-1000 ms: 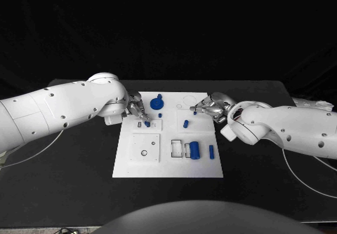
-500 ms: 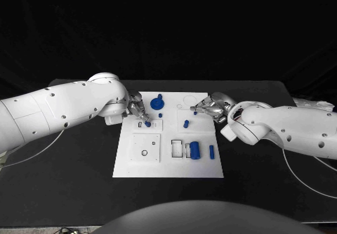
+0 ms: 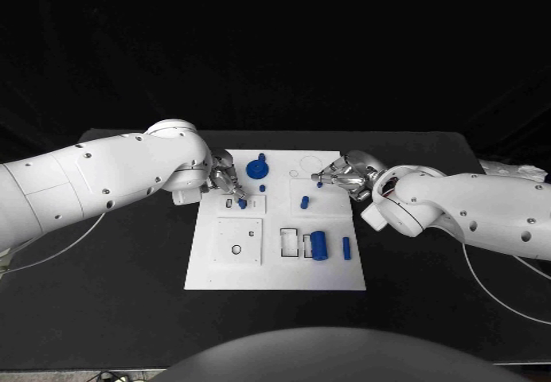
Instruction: Assemble the parts on the task board
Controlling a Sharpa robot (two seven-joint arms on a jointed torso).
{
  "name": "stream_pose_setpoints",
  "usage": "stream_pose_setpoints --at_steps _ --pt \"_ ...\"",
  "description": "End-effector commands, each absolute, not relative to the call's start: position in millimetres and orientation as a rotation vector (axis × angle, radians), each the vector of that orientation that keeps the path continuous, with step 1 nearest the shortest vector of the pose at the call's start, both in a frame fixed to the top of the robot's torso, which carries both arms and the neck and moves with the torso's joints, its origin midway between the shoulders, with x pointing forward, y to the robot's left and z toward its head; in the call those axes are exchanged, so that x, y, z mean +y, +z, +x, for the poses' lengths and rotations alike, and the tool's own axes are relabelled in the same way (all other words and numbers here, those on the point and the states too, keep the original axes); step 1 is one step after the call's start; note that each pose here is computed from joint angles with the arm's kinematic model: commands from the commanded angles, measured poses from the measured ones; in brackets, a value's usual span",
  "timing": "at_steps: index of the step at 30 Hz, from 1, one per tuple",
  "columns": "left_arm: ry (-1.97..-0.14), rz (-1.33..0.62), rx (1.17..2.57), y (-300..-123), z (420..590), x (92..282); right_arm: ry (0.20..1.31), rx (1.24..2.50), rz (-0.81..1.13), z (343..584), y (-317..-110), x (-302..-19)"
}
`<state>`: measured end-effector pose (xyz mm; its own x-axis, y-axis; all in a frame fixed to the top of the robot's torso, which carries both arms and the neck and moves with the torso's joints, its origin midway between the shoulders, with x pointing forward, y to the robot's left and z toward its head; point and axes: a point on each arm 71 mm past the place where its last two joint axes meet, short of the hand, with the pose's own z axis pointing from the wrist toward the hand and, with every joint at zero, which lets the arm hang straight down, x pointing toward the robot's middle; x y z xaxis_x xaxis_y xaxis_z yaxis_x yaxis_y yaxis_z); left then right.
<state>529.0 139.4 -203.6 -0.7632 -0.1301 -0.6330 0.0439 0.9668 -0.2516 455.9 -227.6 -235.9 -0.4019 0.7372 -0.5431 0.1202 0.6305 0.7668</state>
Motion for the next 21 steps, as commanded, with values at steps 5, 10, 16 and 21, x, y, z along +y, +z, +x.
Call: stream_pose_setpoints --at_steps 5,10,16,21 --pt "-0.315 -0.029 2.429 -204.9 527.1 136.6 0.81 1.885 0.666 455.8 -235.6 -227.0" --pt "-0.328 -0.036 2.411 -204.3 528.0 135.9 0.808 1.884 0.667 455.8 -235.6 -227.5" --pt "-0.344 -0.043 2.398 -203.7 528.2 136.1 0.808 1.883 0.668 456.0 -235.6 -227.8" --pt "-0.359 -0.053 2.383 -202.9 528.5 137.1 0.807 1.882 0.668 456.3 -235.6 -228.0"
